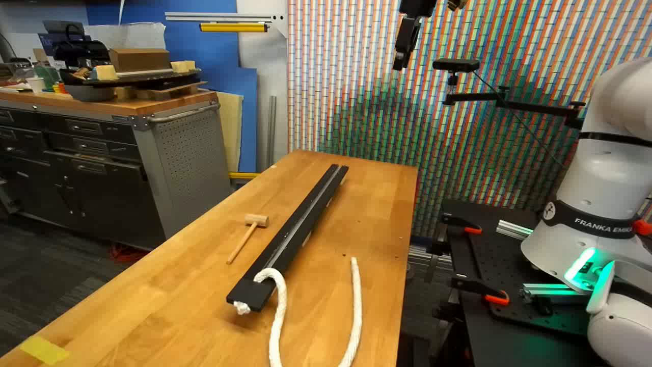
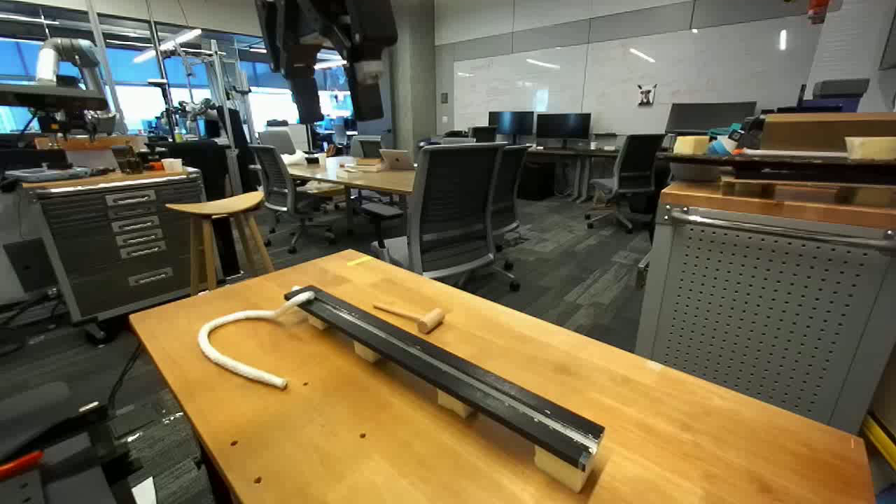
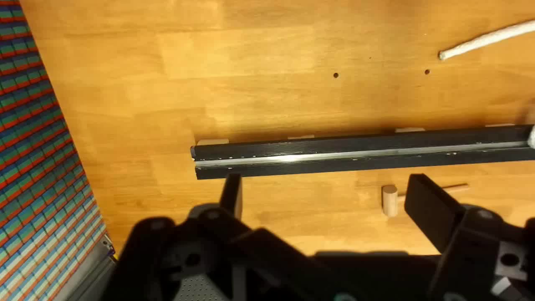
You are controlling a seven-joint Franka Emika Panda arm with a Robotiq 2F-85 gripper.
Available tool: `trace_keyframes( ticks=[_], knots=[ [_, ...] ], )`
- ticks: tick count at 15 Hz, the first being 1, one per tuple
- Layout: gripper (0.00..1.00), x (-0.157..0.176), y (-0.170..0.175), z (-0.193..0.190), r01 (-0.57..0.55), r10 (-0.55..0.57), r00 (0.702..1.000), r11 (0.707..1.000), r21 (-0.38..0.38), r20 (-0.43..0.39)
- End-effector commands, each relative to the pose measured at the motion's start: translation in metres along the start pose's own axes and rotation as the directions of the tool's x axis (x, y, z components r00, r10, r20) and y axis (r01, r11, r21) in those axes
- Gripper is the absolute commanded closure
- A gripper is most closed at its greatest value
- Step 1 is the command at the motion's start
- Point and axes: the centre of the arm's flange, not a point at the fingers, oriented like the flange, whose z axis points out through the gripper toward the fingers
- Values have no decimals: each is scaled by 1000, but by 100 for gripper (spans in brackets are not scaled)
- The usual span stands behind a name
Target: Put the rope on the black thing
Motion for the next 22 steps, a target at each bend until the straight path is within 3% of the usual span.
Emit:
trace_keyframes(
  ticks=[1, 13, 17, 22],
  knots=[
    [0, 1, 0, -1, 0, 0, 1000, 1000, -1, -3],
    [0, 2, 1, -7, -2, 1, 1000, 1000, -4, -15],
    [0, 20, -11, -2, -106, 105, 988, 994, -5, -115],
    [0, 51, -31, 15, -285, 267, 932, 958, -41, -244]
  ],
)
